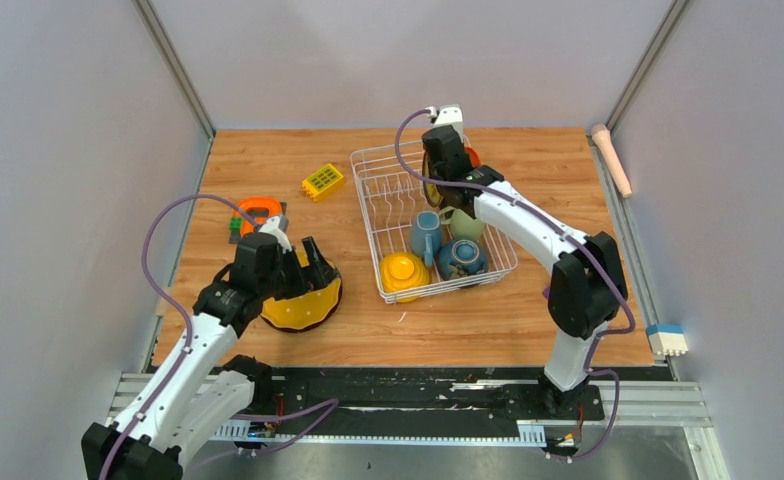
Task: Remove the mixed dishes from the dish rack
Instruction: Pick up the plate from the dish rack.
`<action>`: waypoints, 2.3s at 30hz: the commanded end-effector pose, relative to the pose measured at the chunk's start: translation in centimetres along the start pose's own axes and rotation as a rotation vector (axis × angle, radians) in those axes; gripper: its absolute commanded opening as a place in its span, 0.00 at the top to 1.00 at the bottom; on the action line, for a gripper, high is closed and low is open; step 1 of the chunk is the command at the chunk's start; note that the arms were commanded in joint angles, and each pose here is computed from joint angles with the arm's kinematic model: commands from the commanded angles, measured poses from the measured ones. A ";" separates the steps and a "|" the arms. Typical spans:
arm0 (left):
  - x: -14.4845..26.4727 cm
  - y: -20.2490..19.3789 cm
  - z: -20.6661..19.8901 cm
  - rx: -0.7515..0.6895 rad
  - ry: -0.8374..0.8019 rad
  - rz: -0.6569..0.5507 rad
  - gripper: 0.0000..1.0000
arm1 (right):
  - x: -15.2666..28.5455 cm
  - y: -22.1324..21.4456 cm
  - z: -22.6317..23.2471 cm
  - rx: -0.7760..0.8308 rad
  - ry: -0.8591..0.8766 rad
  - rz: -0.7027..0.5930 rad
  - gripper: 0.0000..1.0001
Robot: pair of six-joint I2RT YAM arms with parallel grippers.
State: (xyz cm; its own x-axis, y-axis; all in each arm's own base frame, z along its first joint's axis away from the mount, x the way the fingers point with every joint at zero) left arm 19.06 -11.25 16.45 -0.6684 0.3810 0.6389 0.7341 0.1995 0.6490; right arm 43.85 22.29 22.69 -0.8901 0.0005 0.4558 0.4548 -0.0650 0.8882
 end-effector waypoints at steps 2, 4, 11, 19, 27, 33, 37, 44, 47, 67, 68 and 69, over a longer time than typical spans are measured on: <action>0.4 1.1 -0.5 -0.022 -0.026 -0.059 0.00 | 6.3 4.6 2.7 -0.198 0.230 -0.152 1.00; 0.6 1.5 -0.7 -0.031 -0.037 -0.076 0.00 | 8.0 4.8 2.7 -0.249 0.293 -0.158 1.00; 2.3 2.9 -2.2 -0.044 -0.112 -0.150 0.00 | 14.7 3.9 3.0 -0.420 0.590 -0.108 1.00; 4.4 4.1 -5.6 -0.008 -0.350 -0.258 0.00 | 19.4 -3.6 2.6 -0.608 0.855 0.098 1.00; 3.9 3.5 -7.7 0.036 -0.548 -0.223 0.00 | 23.3 -8.4 1.3 -0.710 1.050 0.195 1.00; 2.5 2.9 -9.3 0.039 -0.701 -0.124 0.09 | 24.6 -10.1 1.5 -0.681 1.143 0.287 1.00; 1.7 2.2 -10.2 0.014 -0.725 -0.074 0.22 | 24.7 -10.5 1.7 -0.680 1.158 0.320 1.00; 0.6 1.5 -11.1 -0.010 -0.740 -0.020 0.34 | 24.2 -11.2 1.6 -0.681 1.126 0.342 1.00; 0.5 1.3 -11.0 -0.010 -0.726 -0.009 0.34 | 23.9 -11.3 1.5 -0.683 1.094 0.346 1.00; -0.7 0.7 -10.6 0.007 -0.675 0.021 0.40 | 24.0 -11.5 2.2 -0.688 1.136 0.384 1.00; -0.8 0.5 -10.7 0.004 -0.674 0.029 0.43 | 24.3 -11.4 2.4 -0.683 1.172 0.383 1.00; -1.1 0.3 -10.8 0.004 -0.669 0.039 0.45 | 24.4 -11.3 2.6 -0.680 1.196 0.376 1.00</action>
State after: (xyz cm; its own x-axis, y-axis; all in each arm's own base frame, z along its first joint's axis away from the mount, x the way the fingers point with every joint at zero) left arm 18.44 -20.26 18.98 -0.4455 0.8365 0.3190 0.7814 0.1894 0.5946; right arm 17.96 24.23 19.91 -0.4672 -0.8514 0.2385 0.8674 -0.3892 0.3100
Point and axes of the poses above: each gripper's point midway between its finger pads, its own x axis back along the fingers, its own z axis along the line the jaws close on, y = z × x, the point moved 4 cm from there along x, back along the fingers, and after that the axes turned 10 degrees about -x, right-handed, at the moved point
